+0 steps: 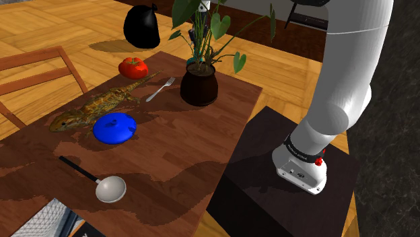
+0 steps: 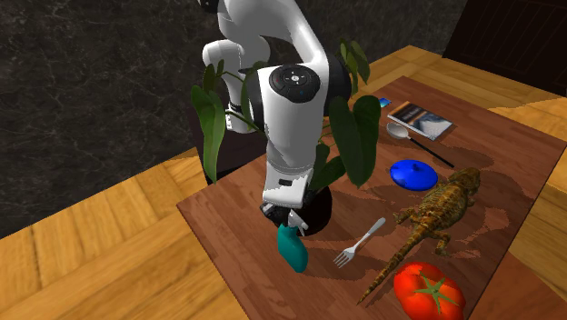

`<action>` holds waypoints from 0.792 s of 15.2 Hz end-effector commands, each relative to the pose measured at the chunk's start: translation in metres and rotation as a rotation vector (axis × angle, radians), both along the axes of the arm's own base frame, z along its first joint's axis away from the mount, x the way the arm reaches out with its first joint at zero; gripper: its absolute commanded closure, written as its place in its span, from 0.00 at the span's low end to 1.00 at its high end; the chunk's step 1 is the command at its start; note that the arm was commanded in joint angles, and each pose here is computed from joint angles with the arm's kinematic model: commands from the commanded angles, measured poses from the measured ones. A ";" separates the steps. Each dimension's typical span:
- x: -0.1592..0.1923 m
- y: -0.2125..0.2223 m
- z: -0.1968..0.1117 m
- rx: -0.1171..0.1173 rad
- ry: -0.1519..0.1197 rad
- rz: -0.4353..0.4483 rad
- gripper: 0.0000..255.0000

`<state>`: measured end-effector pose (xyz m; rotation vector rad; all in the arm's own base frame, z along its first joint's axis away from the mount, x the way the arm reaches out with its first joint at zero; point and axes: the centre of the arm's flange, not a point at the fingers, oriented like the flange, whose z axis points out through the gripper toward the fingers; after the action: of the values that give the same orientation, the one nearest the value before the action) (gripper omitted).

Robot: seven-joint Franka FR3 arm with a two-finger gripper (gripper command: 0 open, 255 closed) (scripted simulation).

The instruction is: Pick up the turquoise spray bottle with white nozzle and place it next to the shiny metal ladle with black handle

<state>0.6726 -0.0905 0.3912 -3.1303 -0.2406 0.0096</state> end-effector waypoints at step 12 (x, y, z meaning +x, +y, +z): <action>0.000 0.000 0.063 0.000 0.000 0.000 1.00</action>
<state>0.6734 -0.0904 0.4488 -3.1302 -0.2403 0.0095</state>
